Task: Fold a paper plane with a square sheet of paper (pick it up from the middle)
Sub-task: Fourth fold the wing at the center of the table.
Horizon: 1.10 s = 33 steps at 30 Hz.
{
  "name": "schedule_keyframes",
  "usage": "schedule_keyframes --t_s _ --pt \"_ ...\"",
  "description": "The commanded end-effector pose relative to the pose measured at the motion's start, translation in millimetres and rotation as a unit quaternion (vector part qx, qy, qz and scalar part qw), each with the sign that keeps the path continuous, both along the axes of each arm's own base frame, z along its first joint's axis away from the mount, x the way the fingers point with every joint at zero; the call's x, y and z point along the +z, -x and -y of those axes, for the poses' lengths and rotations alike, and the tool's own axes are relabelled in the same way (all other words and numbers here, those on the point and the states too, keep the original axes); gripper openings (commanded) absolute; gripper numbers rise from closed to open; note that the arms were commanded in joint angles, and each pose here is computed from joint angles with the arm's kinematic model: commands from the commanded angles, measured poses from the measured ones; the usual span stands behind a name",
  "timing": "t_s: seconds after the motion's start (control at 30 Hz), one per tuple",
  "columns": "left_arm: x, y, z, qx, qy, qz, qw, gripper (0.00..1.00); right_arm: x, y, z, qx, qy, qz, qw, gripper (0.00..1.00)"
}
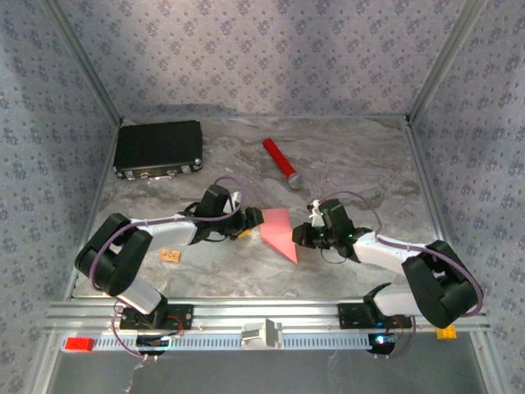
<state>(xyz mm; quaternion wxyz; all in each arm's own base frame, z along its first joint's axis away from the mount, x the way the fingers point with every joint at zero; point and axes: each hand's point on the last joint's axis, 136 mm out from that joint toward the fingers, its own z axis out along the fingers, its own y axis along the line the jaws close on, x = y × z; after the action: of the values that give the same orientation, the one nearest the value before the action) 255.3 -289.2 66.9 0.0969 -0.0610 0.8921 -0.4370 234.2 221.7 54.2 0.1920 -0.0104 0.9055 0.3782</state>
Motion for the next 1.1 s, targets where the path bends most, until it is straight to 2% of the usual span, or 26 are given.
schedule_keyframes --t_s 0.0,0.27,0.6,0.73,0.83,0.97,1.07 --pt "13.4 -7.4 7.1 -0.006 0.021 0.013 1.000 0.75 -0.5 4.8 4.3 -0.003 -0.006 -0.004 1.000 0.09" --pt "13.5 -15.1 18.8 -0.016 0.036 0.011 0.999 0.74 0.4 4.8 7.5 -0.009 -0.011 -0.002 1.000 0.09" --pt "8.9 -27.9 42.5 -0.032 0.063 -0.001 0.998 0.62 -0.4 5.2 11.2 -0.015 -0.010 0.000 1.000 0.10" --pt "5.4 -32.1 51.3 -0.035 0.075 -0.010 0.996 0.49 -1.2 5.4 11.7 -0.016 -0.010 -0.001 1.000 0.10" --pt "3.7 -34.1 54.2 -0.030 0.082 -0.014 0.996 0.31 0.1 4.6 12.2 -0.017 -0.006 -0.001 1.000 0.13" --pt "-0.1 -35.5 48.5 -0.003 0.081 -0.019 0.997 0.12 1.1 3.8 20.6 -0.026 0.038 0.008 0.999 0.23" --pt "1.7 -36.0 40.2 0.029 0.075 -0.013 0.997 0.06 5.6 4.4 27.7 -0.030 0.074 0.026 0.996 0.38"
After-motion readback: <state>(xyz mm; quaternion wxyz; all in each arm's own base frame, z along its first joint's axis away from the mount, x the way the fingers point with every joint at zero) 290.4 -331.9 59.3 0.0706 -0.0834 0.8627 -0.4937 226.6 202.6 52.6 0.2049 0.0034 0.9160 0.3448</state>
